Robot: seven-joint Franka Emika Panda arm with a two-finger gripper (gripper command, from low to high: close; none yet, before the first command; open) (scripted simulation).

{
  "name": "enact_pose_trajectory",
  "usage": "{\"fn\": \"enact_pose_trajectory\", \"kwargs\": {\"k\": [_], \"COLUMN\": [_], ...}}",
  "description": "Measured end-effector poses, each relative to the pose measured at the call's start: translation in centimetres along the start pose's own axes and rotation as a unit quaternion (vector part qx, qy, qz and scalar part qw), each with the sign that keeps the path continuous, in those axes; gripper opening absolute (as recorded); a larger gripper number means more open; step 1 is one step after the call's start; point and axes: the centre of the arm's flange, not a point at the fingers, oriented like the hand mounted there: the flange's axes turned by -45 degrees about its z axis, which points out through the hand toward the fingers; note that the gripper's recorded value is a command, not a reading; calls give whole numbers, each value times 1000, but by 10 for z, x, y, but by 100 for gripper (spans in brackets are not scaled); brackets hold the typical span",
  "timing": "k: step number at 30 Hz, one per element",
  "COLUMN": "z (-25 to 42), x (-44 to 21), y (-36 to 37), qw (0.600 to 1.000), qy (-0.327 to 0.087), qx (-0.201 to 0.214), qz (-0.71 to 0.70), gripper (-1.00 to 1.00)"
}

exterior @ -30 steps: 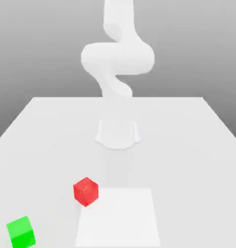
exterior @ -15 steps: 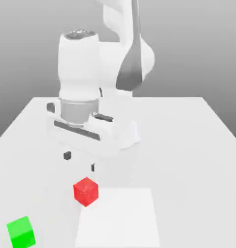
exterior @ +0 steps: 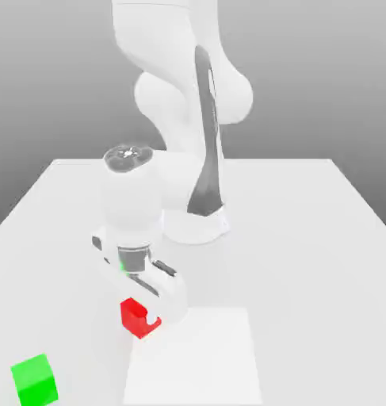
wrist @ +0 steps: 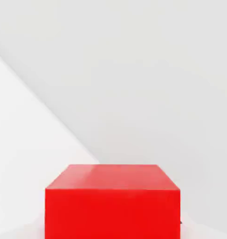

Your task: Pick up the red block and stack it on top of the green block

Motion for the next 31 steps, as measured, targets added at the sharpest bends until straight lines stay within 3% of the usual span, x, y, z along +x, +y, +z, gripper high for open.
{"fn": "enact_pose_trajectory", "kwargs": {"k": [7, 21, 25, 26, 31], "z": [-55, -91, -53, -39, -39], "x": [7, 174, 191, 191, 191], "y": [-1, 11, 15, 15, 15], "qw": [1000, 999, 999, 999, 999], "qy": [0, -1, -1, 0, 0], "qx": [0, 1, 0, 0, 0], "qz": [-2, -41, -44, -44, -44], "gripper": [-100, -100, -100, 100, 100]}}
